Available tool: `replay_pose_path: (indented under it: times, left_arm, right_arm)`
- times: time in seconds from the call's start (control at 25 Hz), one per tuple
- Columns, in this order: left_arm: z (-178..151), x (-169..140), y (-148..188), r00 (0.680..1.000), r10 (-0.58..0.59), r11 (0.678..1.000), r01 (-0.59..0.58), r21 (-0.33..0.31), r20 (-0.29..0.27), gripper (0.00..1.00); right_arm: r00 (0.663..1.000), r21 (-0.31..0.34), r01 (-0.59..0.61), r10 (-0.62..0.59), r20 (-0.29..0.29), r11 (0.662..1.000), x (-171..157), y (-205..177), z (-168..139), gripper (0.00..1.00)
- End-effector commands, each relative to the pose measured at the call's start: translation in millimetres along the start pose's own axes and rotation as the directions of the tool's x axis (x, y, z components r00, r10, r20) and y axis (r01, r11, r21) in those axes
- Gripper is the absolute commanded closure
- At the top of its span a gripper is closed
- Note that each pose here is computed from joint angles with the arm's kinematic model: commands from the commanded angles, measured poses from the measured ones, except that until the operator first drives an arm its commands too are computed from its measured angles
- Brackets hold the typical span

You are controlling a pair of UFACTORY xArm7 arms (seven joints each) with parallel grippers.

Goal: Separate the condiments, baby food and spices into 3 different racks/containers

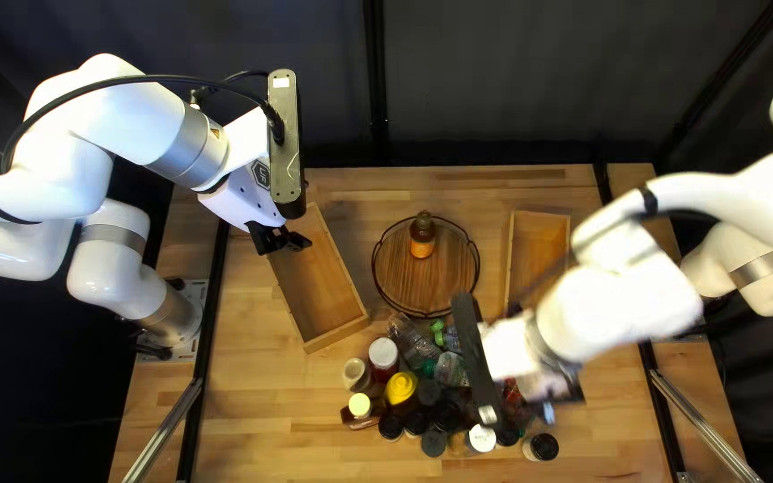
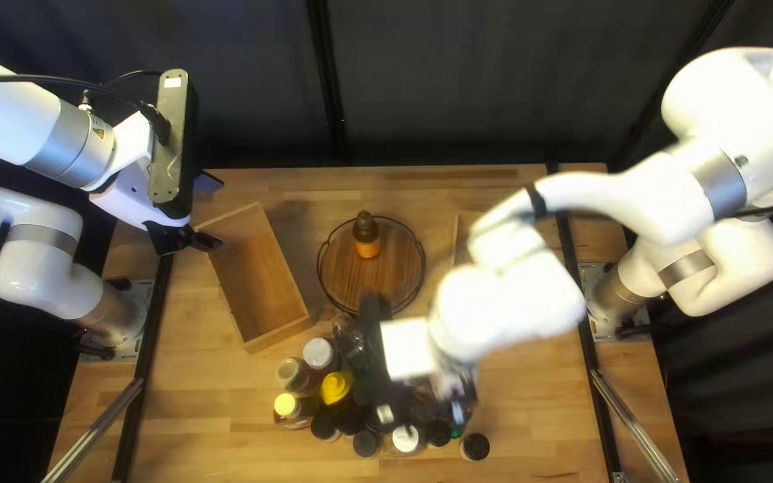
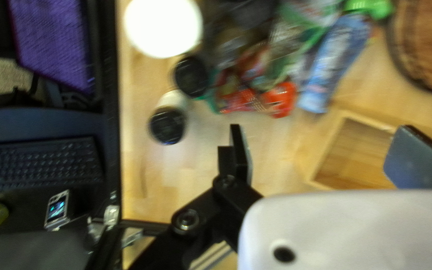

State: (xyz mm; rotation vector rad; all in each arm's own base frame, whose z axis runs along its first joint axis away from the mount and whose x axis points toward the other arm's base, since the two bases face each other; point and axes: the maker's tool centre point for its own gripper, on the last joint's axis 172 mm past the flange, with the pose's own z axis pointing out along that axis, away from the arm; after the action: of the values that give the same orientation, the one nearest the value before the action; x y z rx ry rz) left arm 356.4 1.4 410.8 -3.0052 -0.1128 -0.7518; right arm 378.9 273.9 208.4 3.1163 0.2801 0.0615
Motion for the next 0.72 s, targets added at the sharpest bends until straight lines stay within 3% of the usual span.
replay_pose_path:
  times: [0.04,0.24,0.72]
  left_arm:
    - [0,0,0,1.000,0.000,1.000,0.000,0.000,0.000,0.00]
    - [0,0,0,1.000,0.000,1.000,0.000,0.000,0.000,0.00]
    - [0,0,0,1.000,0.000,1.000,0.000,0.000,0.000,0.00]
  right_arm:
    - [1.000,-0.060,0.019,-0.019,-0.014,0.998,-19,-29,22,0.00]
    - [0.999,-0.086,0.005,-0.009,-0.041,0.996,-24,-35,46,0.00]
    - [0.999,-0.059,-0.031,0.029,-0.034,0.998,-31,-41,96,0.00]
